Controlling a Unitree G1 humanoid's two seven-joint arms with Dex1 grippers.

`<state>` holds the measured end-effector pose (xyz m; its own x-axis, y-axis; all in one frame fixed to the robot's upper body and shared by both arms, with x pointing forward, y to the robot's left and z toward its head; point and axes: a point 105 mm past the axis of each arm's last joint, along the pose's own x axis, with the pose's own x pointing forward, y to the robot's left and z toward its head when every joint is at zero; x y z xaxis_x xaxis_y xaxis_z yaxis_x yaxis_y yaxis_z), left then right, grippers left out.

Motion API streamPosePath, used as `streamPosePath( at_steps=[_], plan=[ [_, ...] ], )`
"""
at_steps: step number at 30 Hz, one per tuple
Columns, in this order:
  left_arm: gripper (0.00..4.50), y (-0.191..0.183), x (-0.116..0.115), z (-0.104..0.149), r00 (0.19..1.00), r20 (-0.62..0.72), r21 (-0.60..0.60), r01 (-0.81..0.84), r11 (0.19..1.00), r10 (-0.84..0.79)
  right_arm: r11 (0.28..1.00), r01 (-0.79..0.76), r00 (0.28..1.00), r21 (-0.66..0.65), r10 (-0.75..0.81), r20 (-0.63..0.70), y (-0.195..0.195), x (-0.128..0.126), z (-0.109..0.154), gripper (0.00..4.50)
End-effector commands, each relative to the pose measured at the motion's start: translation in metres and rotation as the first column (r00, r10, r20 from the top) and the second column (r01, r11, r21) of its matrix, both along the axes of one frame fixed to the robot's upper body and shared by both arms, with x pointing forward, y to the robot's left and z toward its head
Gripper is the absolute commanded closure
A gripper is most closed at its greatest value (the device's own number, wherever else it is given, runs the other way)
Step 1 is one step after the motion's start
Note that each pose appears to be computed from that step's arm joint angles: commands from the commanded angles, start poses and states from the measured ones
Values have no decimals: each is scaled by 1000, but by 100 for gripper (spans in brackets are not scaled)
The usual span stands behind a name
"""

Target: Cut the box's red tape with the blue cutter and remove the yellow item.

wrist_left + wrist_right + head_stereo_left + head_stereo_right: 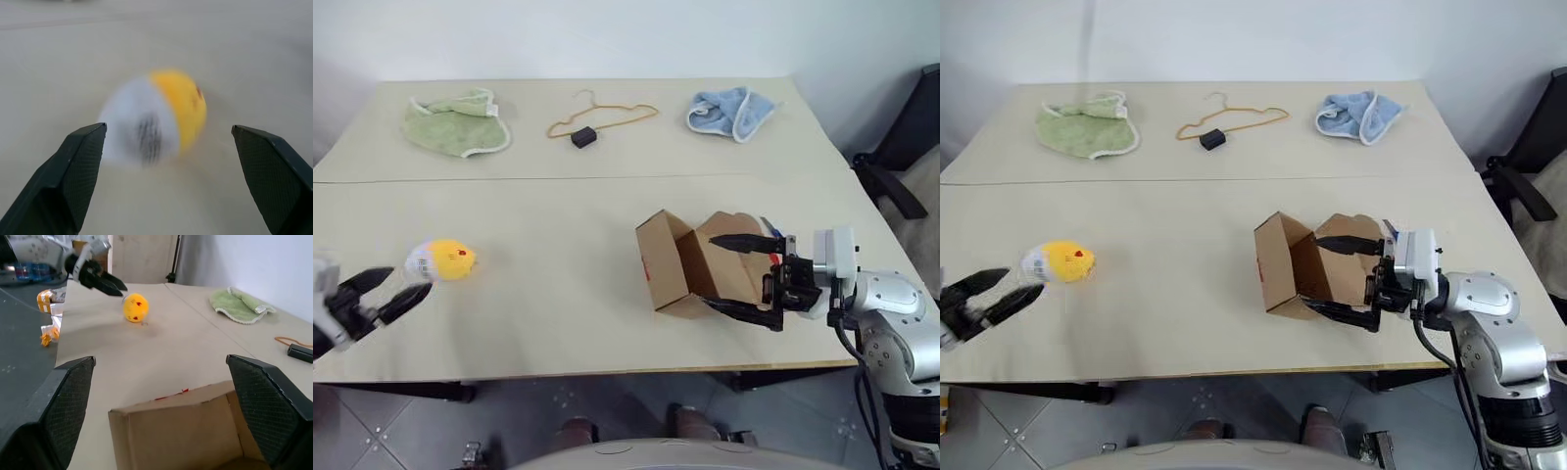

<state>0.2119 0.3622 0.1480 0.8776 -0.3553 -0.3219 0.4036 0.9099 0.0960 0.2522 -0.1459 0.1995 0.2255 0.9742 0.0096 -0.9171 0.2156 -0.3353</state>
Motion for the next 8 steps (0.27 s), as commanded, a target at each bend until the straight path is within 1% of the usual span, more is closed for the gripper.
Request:
streamPosePath(
  at_steps=[1,4,6,8],
  plan=[
    [15,-4,-27,9,996,16,76,89,993,-90,999,9,999,-42,-7,44,-13,-3,8,0],
    [15,-5,-38,6,997,18,103,78,992,-80,996,20,999,-89,-16,47,-20,-3,6,0],
    [15,-8,-43,4,998,42,92,49,995,-53,992,51,997,-112,-44,59,-28,-2,5,0],
    [15,-12,-42,4,996,87,48,11,999,-16,988,93,994,-123,-84,74,-35,-1,4,0]
  ],
)
